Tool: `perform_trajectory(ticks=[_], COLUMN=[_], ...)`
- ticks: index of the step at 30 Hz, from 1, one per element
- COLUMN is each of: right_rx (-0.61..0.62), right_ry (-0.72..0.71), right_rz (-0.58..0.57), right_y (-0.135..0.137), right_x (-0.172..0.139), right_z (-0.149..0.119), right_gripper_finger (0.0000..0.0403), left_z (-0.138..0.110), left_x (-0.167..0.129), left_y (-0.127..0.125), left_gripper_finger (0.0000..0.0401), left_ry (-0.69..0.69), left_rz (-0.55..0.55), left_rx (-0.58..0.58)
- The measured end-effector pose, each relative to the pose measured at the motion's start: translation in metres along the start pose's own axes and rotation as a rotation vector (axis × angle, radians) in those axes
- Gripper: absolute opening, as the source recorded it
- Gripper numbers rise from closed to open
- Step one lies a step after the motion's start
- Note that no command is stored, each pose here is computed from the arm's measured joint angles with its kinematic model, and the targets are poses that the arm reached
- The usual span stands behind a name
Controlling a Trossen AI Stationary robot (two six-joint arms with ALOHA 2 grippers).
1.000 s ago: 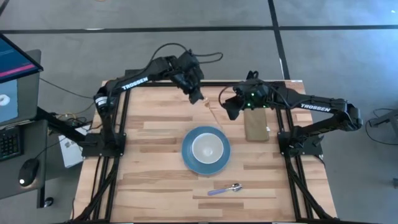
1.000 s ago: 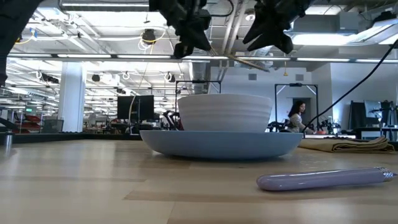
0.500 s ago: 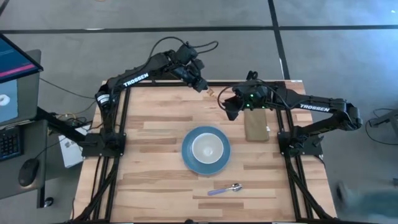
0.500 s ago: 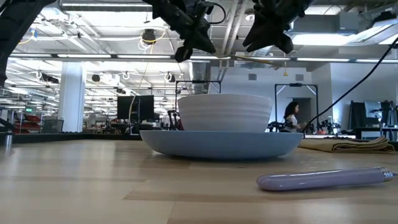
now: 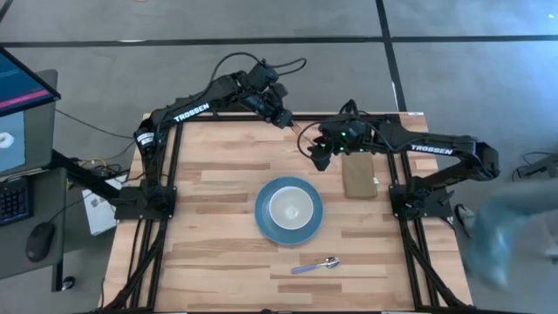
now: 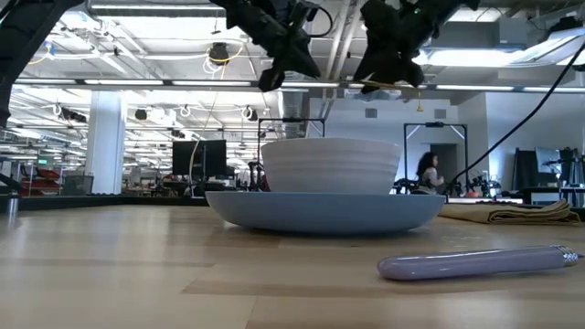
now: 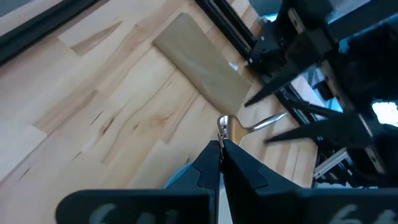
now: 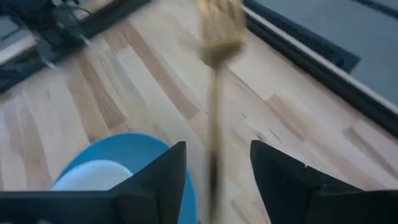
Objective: Set table place
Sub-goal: Place the gold fork inside the white bowl
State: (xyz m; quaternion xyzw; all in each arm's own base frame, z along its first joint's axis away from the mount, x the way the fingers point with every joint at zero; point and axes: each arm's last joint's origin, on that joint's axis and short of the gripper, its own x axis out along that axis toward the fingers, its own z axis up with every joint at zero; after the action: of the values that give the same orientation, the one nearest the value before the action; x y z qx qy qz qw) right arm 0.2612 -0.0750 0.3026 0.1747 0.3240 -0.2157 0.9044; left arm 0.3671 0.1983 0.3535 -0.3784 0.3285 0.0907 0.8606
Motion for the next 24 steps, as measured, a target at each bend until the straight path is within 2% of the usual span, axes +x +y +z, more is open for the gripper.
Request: perform_trajectory(ticks=[8,13,18,24], right_rx=[-0.026,-0.023,-0.026,-0.028], right_ry=[0.035,0.025,0.018,0.012], right_rz=[-0.011,-0.009,-0.004,0.0], right_y=[0.001,0.001,0.002,0.002], right_x=[0.019,0.024,0.02,0.02], right_z=[-0.002,-0.001,0.0,0.001], right_gripper_finger=[0.0223,0.0204,0.0179,0.0158], left_z=[0.003,0.001,-0.002,-0.002], left_x=[0.0,0.0,0.0,0.0], left_y=[-0.002,-0.001,0.002,0.002], left_gripper_finger=[0.0,0.0,0.0,0.0], left_ry=[-0.021,-0.003,0.014,0.014], left_rz=[-0.044,-0.03,0.03,0.034], left_rx=[-0.011,0.001,0.024,0.033])
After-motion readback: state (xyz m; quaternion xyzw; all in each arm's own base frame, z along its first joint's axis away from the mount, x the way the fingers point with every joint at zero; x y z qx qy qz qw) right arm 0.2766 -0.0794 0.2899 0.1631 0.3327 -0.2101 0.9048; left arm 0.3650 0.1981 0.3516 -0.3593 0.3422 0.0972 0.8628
